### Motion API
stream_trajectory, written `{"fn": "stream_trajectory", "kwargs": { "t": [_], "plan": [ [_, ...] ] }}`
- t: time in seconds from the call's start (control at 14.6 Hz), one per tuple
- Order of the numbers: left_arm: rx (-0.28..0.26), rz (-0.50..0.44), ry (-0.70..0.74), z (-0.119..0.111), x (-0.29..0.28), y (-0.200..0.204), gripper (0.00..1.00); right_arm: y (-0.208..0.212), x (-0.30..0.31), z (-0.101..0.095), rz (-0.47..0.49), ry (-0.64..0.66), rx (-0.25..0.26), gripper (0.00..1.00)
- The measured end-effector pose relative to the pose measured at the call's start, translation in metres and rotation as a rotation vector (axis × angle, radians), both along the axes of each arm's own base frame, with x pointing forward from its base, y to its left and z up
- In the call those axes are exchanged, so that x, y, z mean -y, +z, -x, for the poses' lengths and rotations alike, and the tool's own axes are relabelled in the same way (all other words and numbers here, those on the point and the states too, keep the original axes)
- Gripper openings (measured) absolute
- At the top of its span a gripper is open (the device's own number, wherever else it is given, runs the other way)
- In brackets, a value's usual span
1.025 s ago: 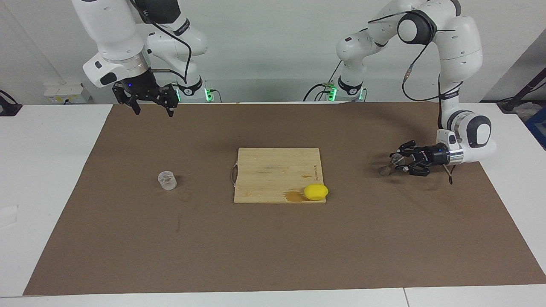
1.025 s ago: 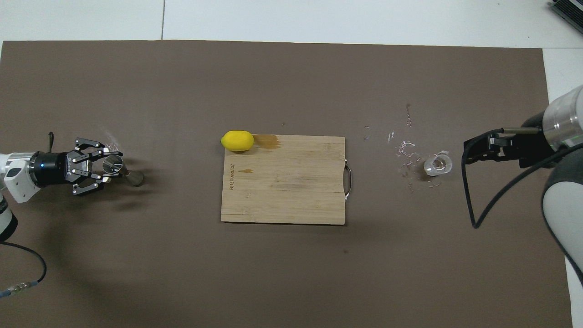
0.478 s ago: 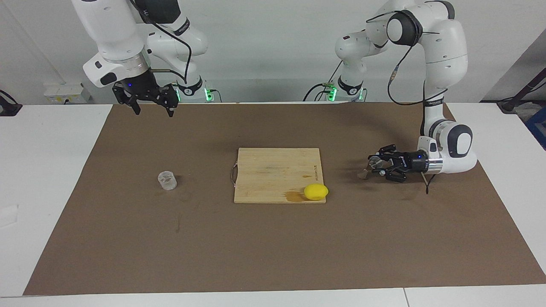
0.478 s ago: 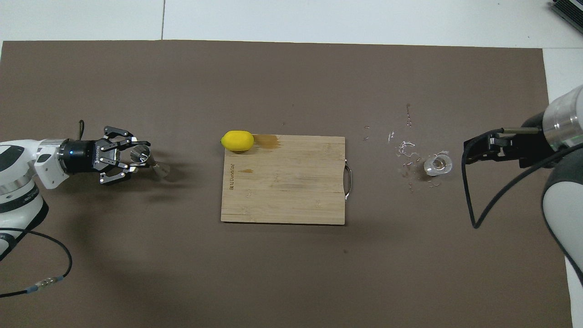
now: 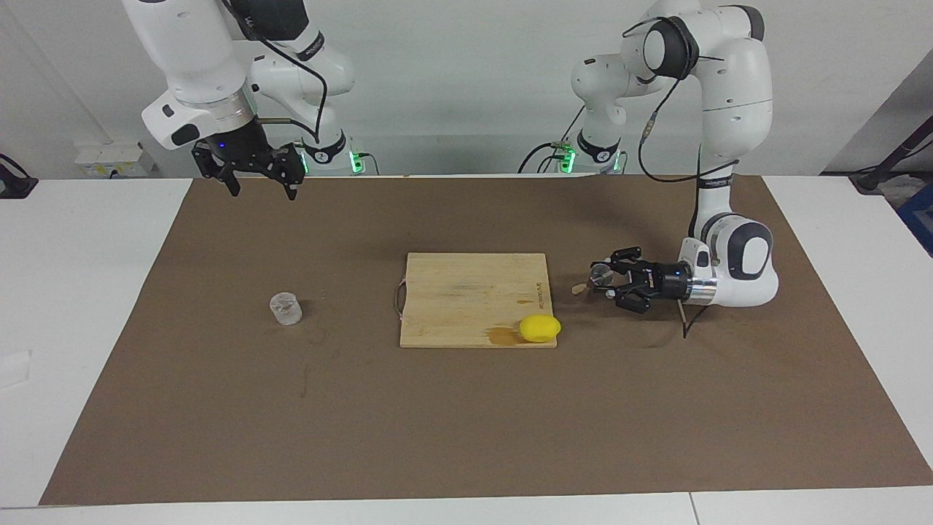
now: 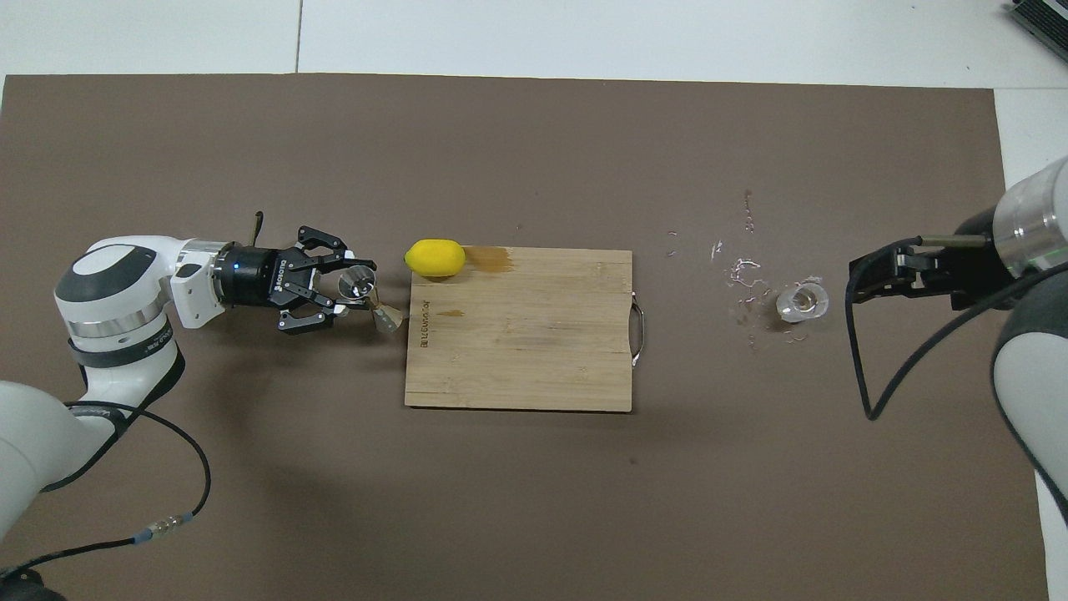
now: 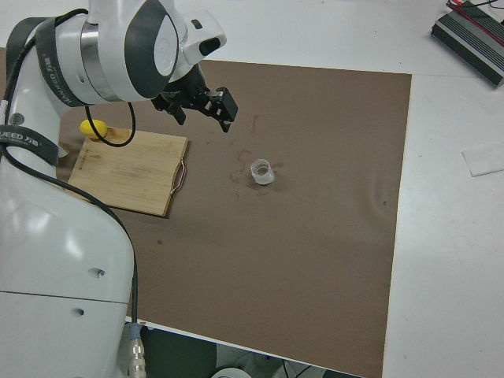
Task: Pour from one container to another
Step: 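Carry the dark cup onto the cutting board while the right gripper opens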
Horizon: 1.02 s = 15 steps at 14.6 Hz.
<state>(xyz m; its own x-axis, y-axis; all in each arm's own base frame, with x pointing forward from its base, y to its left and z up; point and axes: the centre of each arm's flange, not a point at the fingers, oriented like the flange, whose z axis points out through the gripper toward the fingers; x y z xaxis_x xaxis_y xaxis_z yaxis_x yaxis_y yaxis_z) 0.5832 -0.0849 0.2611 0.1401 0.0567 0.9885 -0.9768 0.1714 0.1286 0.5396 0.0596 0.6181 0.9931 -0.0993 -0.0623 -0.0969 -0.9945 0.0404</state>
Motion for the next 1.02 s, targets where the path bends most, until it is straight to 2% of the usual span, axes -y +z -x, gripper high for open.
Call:
{"fn": "stream_trajectory", "kwargs": {
  "t": [0.61, 0.82, 1.02],
  "plan": [
    [-0.025, -0.018, -0.057, 0.018, 0.090, -0.014, 0.51, -0.001, 0.006, -0.001, 0.000, -0.015, 0.003, 1.00],
    [-0.029, -0.023, -0.020, 0.016, 0.096, -0.016, 0.51, -0.002, 0.006, -0.004, 0.001, -0.069, 0.024, 1.00],
    [-0.027, -0.014, 0.034, 0.013, 0.122, -0.014, 0.51, -0.004, 0.006, -0.004, 0.008, -0.188, 0.025, 1.00]
  ]
}}
